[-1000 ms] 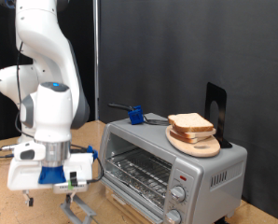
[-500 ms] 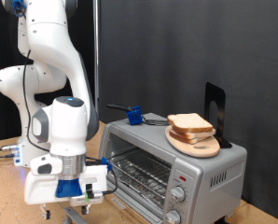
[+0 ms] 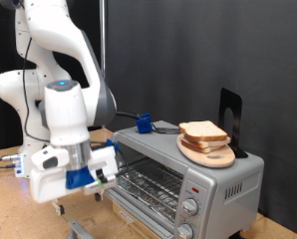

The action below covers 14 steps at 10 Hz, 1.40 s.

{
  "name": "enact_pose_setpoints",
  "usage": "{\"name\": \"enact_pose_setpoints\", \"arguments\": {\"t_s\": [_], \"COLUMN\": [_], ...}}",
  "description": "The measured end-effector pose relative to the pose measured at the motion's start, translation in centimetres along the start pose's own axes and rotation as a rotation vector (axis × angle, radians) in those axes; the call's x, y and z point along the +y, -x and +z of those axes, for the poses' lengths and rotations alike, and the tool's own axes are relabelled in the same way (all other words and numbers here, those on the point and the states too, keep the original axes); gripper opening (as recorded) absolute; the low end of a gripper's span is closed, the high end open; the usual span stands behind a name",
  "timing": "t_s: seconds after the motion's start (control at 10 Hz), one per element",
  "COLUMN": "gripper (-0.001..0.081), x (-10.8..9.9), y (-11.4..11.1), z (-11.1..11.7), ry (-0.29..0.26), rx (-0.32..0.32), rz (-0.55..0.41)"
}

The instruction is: Make a piece of toast with the oven

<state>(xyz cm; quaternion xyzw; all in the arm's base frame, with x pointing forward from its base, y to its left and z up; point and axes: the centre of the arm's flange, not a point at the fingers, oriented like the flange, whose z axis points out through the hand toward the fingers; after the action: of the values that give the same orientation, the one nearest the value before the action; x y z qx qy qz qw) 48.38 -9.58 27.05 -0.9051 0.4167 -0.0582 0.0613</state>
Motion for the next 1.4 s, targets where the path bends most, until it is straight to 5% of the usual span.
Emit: {"name": "enact_pose_setpoints", "arguments": {"t_s": [0.2,0.4,0.9,1.2,1.4], "gripper": [0.0809,0.0809,0.0809,0.0809,0.0809], "x": [0.5,0.8,4.8,6.3,6.6], "y": [0.5,0.5,-2.1,-3.5,-3.3], "z": [-2.5,-2.2,-8.6,-13.1,-13.9], "ry": [-0.060,-0.056,-0.263,-0.317,-0.326], "rx": [-0.019,-0.048,-0.307,-0.331,-0.330], "rz": [-0.040,-0.035,-0.095,-0.081,-0.080]}}
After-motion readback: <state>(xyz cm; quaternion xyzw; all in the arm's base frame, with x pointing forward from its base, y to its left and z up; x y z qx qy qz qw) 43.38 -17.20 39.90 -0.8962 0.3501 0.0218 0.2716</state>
